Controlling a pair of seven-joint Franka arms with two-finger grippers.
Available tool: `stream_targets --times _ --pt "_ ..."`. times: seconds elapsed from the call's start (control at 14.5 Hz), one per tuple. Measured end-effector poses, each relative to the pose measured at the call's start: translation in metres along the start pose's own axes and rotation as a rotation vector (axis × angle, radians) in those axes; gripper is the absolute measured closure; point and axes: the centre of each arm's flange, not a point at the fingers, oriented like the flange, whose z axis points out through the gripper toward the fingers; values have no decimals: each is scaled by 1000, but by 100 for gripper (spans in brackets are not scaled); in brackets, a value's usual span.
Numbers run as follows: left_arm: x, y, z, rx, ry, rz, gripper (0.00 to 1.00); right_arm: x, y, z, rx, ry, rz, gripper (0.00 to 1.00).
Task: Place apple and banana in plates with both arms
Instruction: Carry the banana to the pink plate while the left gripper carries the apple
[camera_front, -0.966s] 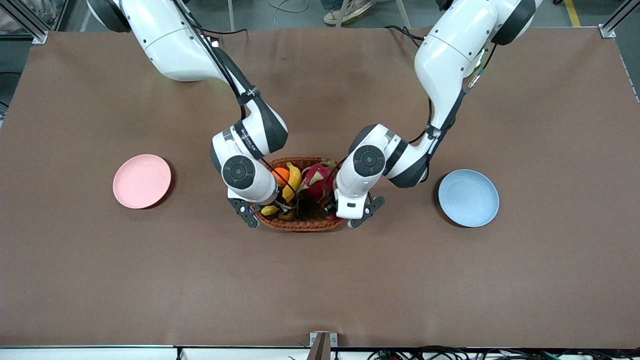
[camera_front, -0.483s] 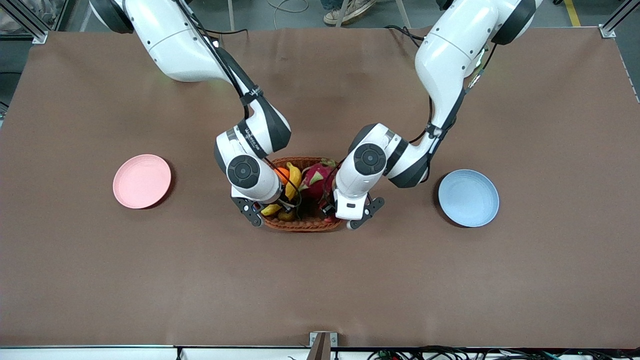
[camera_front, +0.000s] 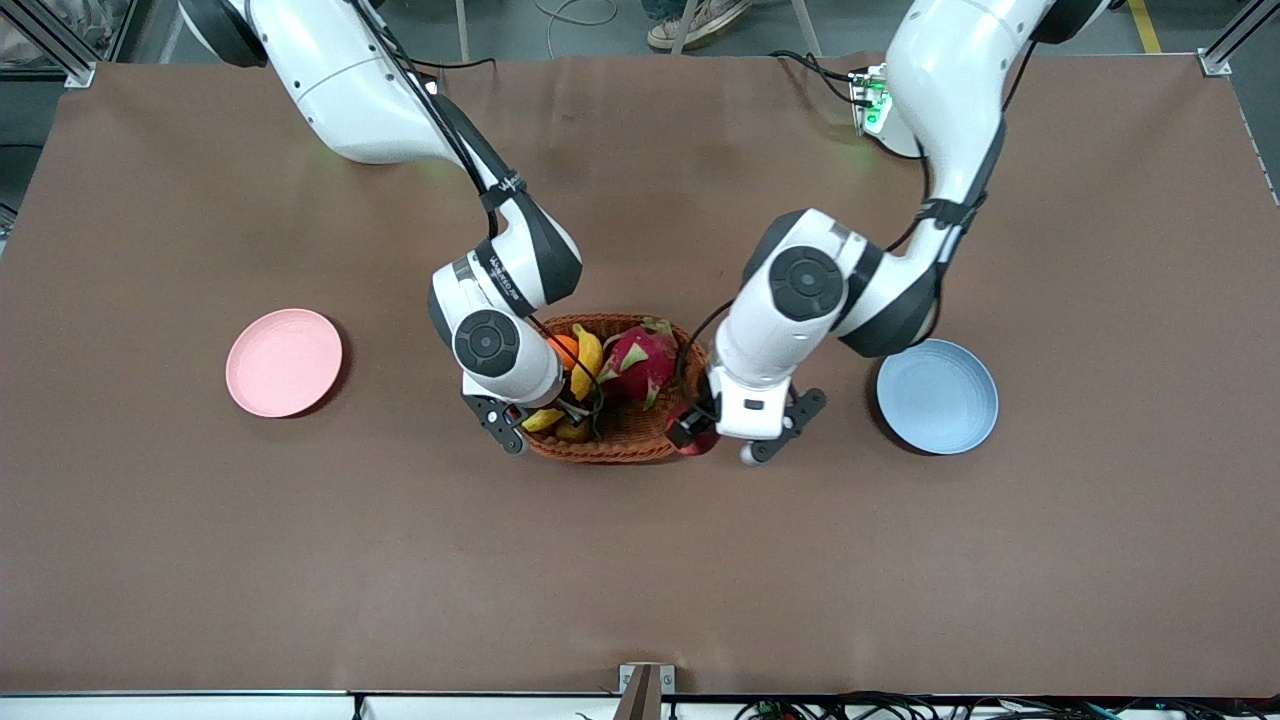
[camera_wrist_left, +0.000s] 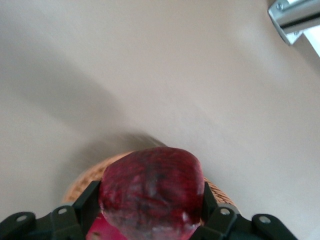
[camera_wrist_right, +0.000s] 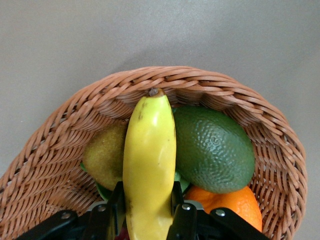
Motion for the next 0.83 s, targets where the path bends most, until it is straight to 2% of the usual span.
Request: stream_targets --times 0.21,0.48,0.62,0.83 --pt "50 -35 -19 75 -10 86 18 3 -5 -18 9 1 -15 60" --pt "120 -116 -16 179 -31 203 18 37 7 -79 -51 -25 -108 60" --pt "143 -155 -4 247 -32 212 18 80 29 -111 -77 -48 -211 60" --pt "151 -195 24 335 -51 209 18 194 89 -138 -91 -101 -389 60"
